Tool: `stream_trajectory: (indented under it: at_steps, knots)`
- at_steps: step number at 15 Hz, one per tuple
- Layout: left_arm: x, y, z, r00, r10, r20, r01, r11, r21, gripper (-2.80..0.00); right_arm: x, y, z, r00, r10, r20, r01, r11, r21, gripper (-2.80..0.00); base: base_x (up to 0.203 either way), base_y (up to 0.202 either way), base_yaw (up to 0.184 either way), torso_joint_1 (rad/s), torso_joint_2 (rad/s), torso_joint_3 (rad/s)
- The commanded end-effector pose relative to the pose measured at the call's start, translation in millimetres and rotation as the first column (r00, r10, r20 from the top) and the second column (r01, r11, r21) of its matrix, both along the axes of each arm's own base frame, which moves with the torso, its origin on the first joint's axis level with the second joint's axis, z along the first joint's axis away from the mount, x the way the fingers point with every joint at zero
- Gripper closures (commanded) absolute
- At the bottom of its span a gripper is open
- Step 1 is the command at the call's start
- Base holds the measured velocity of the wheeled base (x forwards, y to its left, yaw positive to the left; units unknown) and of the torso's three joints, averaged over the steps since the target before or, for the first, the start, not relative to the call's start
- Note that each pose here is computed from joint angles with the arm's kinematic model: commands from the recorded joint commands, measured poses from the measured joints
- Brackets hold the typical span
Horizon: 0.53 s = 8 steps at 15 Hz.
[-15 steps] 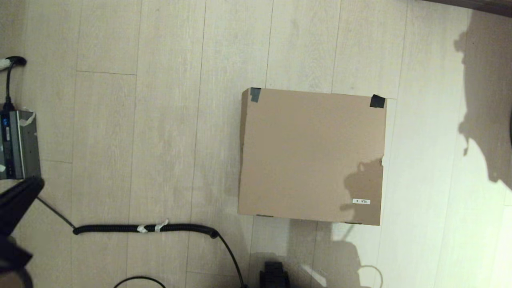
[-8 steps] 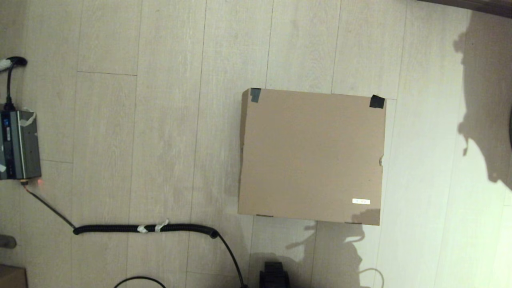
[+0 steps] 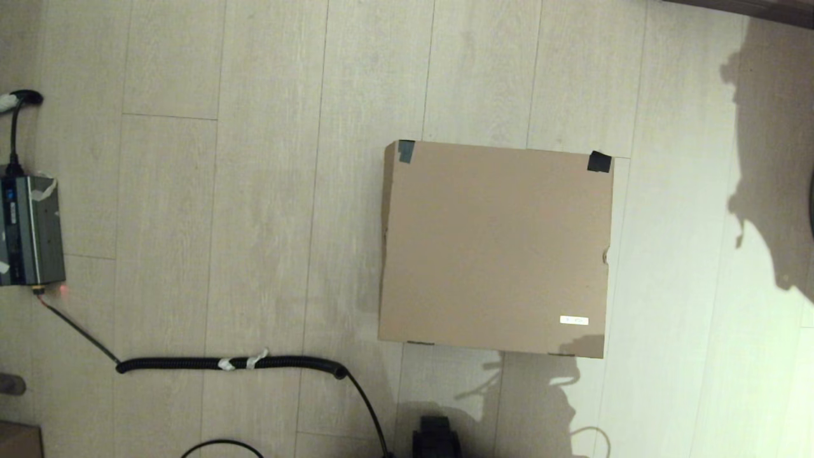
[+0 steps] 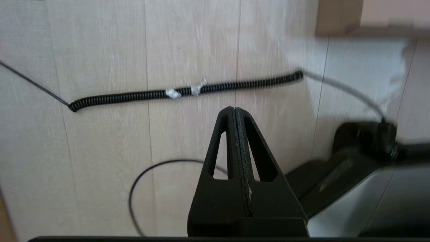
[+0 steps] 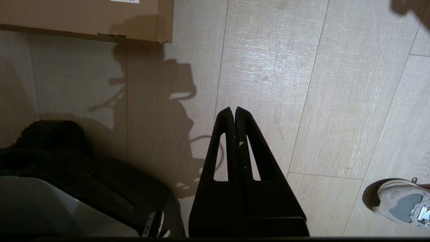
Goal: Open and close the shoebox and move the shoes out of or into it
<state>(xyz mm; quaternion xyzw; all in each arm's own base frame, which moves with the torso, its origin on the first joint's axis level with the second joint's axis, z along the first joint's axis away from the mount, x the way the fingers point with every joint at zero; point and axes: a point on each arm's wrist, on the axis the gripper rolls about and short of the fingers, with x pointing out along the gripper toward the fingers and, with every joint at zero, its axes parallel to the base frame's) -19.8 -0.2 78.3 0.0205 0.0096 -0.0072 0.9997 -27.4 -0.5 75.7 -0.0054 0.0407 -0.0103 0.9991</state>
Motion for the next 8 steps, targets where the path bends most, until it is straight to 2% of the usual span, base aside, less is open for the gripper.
stream_trajectory:
  at_steps: [1, 8]
  knots:
    - [-2.5, -0.1, -2.2, 0.999, 0.009, 0.034, -0.008, 1.0, -0.03, 0.0, 0.3, -0.2, -0.1, 1.0, -0.007, -0.004, 0.007, 1.0, 0.007, 0.0, 0.0, 0.0, 0.0, 0.0, 0.0, 0.0]
    - [-2.5, 0.0, -2.3, 0.999, 0.013, 0.033, -0.012, 0.999, -0.035, 0.0, 0.1, -0.3, 0.4, 1.0, -0.015, -0.002, 0.015, 0.999, 0.046, 0.0, 0.0, 0.0, 0.0, 0.0, 0.0, 0.0]
